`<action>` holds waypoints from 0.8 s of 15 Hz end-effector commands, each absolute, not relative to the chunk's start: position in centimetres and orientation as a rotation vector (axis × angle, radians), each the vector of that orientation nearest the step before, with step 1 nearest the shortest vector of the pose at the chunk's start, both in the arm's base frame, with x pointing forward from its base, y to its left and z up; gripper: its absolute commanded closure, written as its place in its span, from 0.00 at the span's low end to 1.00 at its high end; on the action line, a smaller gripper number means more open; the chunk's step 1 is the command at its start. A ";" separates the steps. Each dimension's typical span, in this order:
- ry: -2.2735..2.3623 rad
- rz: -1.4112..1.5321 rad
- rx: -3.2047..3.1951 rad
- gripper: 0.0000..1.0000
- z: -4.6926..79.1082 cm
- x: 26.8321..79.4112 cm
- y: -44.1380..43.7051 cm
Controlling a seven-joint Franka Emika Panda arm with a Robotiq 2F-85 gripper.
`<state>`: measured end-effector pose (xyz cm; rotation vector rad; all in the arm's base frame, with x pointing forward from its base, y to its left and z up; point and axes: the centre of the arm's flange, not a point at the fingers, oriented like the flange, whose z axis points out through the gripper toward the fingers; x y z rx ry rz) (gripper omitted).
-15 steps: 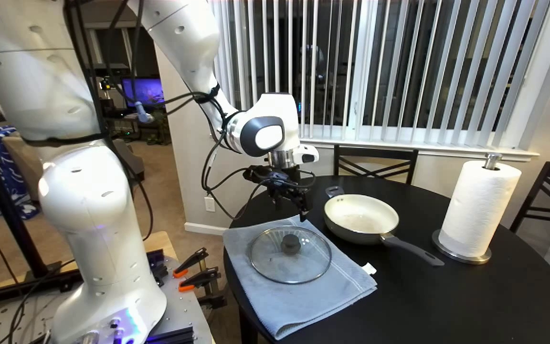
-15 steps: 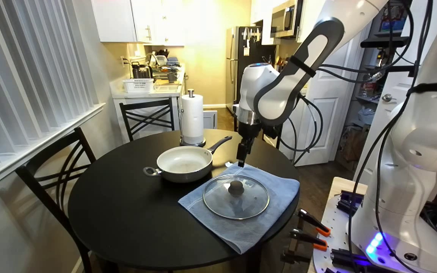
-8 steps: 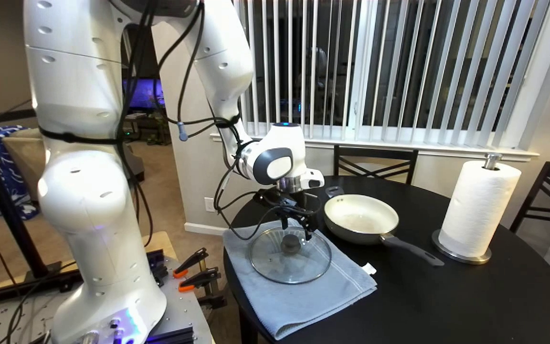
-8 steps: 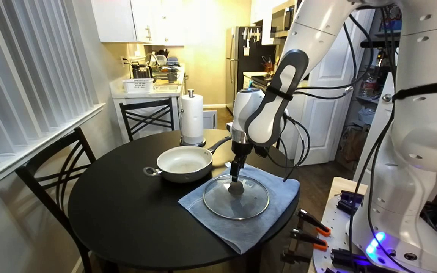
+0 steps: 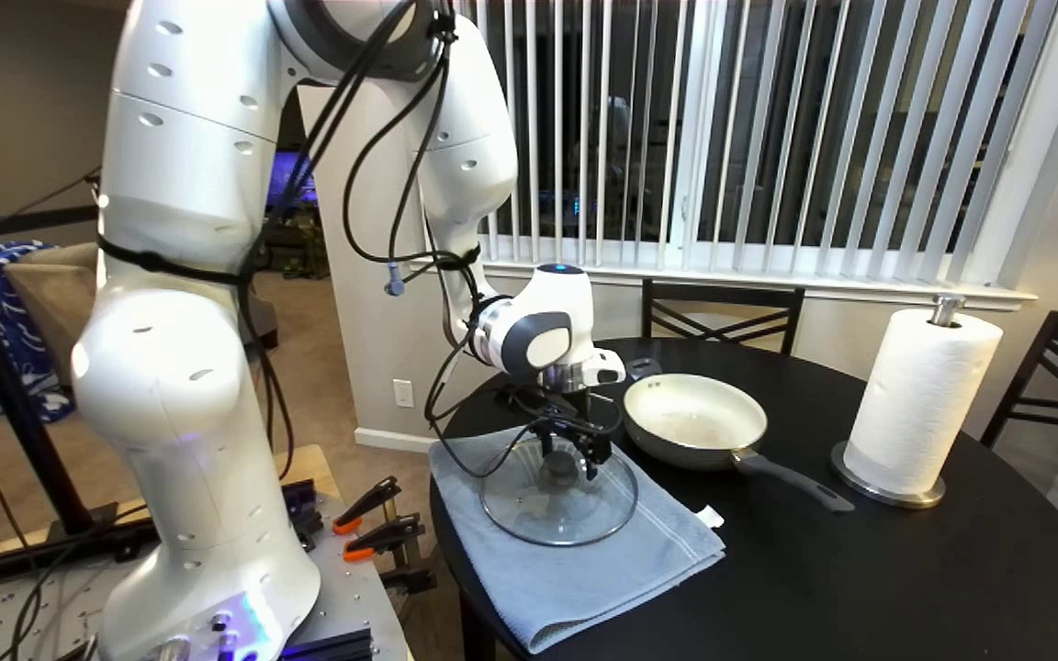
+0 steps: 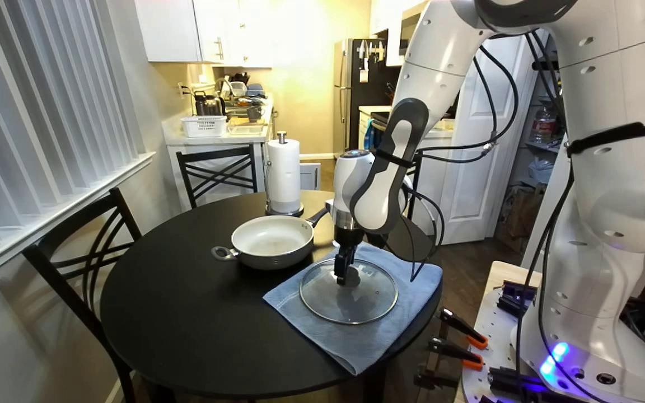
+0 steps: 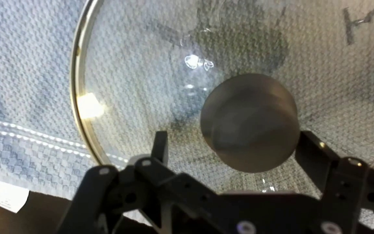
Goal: Pick up the lid, then put it on the pot
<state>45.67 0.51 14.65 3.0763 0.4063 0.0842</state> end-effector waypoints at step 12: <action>0.494 0.015 3.056 0.00 16.3 43.7 0.1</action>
